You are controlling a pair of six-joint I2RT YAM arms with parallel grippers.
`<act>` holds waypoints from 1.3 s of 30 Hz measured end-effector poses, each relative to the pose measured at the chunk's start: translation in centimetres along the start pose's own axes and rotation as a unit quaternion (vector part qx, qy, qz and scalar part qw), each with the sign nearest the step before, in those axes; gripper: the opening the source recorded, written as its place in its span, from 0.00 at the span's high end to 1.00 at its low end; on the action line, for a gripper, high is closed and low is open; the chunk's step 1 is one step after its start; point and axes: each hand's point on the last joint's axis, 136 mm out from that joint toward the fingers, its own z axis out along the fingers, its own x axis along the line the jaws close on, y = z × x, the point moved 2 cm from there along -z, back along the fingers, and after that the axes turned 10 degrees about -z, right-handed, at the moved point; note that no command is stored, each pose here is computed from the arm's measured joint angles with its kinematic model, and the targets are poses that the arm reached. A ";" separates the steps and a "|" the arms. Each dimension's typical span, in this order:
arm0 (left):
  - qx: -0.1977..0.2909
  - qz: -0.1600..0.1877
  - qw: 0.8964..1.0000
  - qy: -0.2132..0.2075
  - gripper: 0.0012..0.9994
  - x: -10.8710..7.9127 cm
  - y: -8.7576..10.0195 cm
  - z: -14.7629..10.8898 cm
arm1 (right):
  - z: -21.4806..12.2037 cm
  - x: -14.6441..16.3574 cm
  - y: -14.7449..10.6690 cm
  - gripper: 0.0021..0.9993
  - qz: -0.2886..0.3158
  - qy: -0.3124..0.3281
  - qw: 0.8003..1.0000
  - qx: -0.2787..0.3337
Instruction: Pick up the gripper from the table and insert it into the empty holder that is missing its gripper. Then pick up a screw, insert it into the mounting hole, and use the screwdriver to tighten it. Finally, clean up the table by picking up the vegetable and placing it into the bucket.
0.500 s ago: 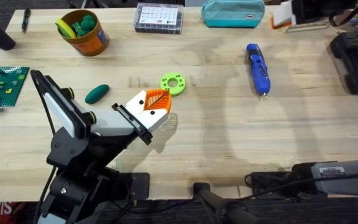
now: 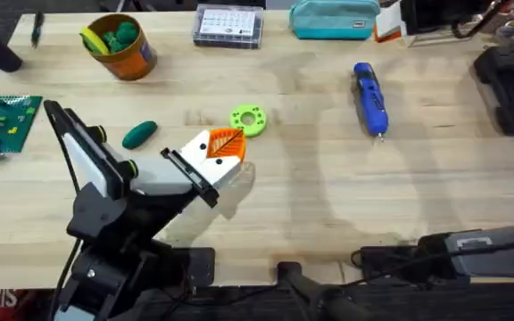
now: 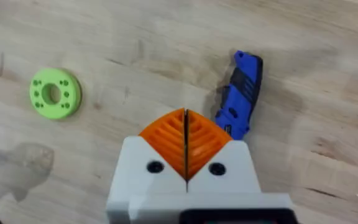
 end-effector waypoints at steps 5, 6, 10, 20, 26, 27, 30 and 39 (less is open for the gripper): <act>0.000 0.000 1.000 0.000 0.99 0.0 0.0 0.0 | 1.0 -0.7 0.7 0.91 0.005 -0.004 1.000 -0.009; 0.000 0.000 1.000 0.000 0.99 0.0 0.0 0.0 | 1.1 -0.9 0.8 0.79 0.007 -0.006 1.000 -0.012; 0.000 0.000 1.000 0.000 0.99 0.0 0.0 0.0 | 1.2 -1.9 1.4 0.21 0.012 -0.015 0.999 -0.026; 0.000 0.000 1.000 0.000 0.99 0.0 0.0 0.0 | 2.9 -5.0 0.3 0.00 0.033 -0.027 0.999 -0.007; 0.000 0.000 1.000 0.000 0.99 0.0 0.0 0.0 | 7.6 -5.8 -1.6 0.00 0.034 -0.008 0.998 0.052; 0.000 0.000 1.000 0.000 0.99 0.0 0.0 0.0 | 8.3 -5.9 -1.9 0.00 0.034 -0.006 0.998 0.061; 0.000 0.000 1.000 0.000 0.99 0.0 0.0 0.0 | 9.8 -6.4 -2.7 0.00 0.034 -0.010 0.996 0.082; 0.000 0.000 1.000 0.000 0.99 0.0 0.0 0.0 | 12.1 -7.9 -4.2 0.00 0.038 -0.040 0.991 0.118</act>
